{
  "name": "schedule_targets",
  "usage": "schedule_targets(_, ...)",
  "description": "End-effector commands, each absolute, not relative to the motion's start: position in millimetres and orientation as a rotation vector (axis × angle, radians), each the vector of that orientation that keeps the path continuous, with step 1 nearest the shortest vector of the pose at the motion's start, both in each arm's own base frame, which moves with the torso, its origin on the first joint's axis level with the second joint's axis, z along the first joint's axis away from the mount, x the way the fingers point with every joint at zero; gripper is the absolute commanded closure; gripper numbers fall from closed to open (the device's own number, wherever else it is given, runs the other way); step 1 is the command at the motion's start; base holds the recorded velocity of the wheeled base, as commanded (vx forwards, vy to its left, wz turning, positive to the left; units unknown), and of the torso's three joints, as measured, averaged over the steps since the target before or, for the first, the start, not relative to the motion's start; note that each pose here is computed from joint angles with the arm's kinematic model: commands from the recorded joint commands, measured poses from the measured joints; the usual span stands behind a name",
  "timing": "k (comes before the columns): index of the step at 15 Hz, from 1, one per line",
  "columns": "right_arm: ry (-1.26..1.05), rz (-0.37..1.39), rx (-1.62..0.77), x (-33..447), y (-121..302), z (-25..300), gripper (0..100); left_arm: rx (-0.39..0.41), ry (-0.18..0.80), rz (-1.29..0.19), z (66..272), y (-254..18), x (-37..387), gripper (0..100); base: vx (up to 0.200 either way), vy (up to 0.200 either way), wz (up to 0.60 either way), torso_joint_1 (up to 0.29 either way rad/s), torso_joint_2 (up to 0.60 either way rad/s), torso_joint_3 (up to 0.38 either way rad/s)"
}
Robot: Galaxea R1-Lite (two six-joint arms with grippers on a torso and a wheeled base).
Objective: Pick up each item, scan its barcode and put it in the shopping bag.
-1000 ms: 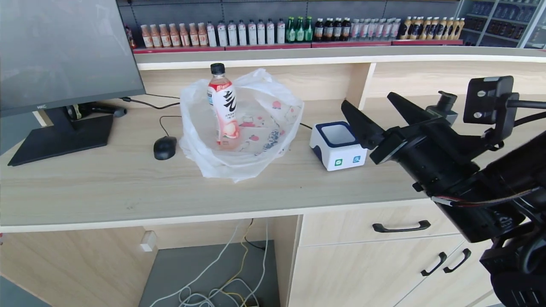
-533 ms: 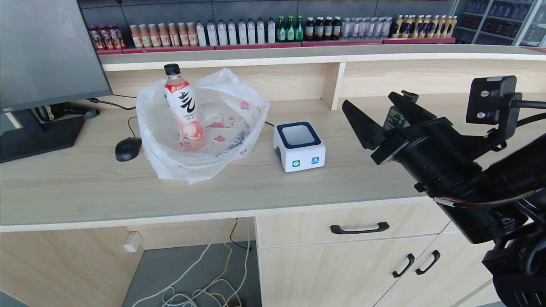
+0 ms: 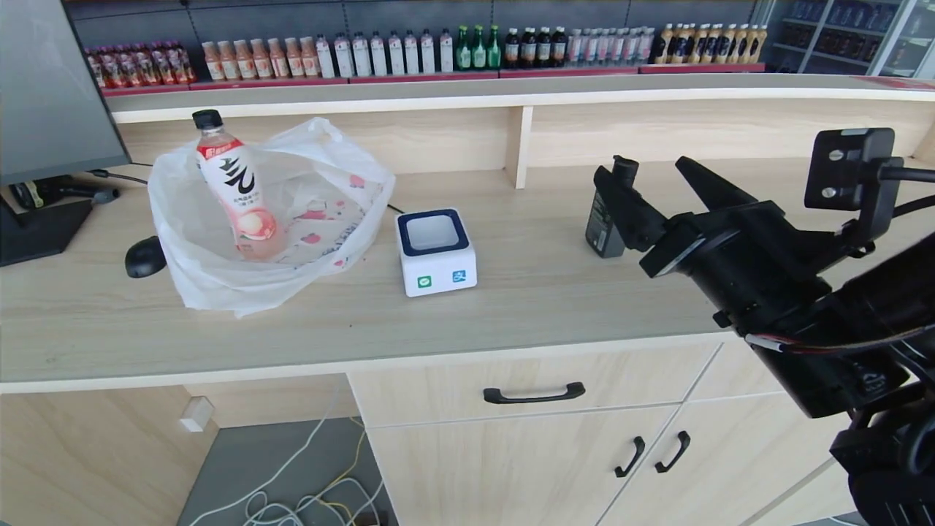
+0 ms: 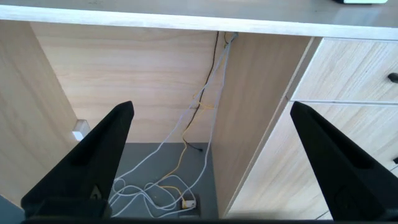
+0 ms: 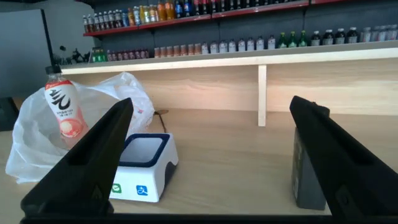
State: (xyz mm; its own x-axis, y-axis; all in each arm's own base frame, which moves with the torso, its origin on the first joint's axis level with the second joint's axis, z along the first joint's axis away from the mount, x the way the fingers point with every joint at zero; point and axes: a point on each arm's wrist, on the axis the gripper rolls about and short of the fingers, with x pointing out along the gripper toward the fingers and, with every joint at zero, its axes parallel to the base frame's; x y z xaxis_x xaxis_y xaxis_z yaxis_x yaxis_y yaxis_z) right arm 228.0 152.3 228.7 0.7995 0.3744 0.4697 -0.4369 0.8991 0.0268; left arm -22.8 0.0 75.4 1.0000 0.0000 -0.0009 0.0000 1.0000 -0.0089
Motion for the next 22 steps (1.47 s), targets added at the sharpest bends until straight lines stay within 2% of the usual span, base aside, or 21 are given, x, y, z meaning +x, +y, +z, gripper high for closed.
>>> schedule_targets(1,-0.472,0.433,0.133,226.9,151.2,227.8,0,-0.011,0.0,0.0,75.5,0.0,-22.8,0,0.0,-0.2,0.0,0.007,0.01,0.002)
schedule_targets(4,-0.453,0.431,0.131,225.0,148.4,223.6,0,-0.014,0.0,0.0,75.5,0.0,-22.8,0,0.0,-0.2,0.0,-0.002,0.0,0.002)
schedule_targets(11,-0.397,0.434,0.101,236.3,156.1,206.6,0,-0.003,0.0,0.0,75.5,0.0,-22.8,0,0.0,0.0,0.0,0.0,0.0,0.0)
schedule_targets(14,-0.334,0.397,0.062,262.4,154.4,219.7,0,-0.003,0.0,0.0,75.5,0.0,-22.8,0,0.0,0.0,0.0,0.0,0.0,0.0)
schedule_targets(18,-0.232,0.394,0.065,311.7,156.8,253.3,0,-0.003,0.0,0.0,75.5,0.0,-22.8,0,0.0,0.0,0.0,0.0,0.0,0.0)
schedule_targets(22,-0.189,0.385,0.055,346.6,156.4,262.7,0,-0.003,0.0,-0.002,75.5,0.0,-22.8,0,0.0,0.0,0.0,0.0,0.0,0.0)
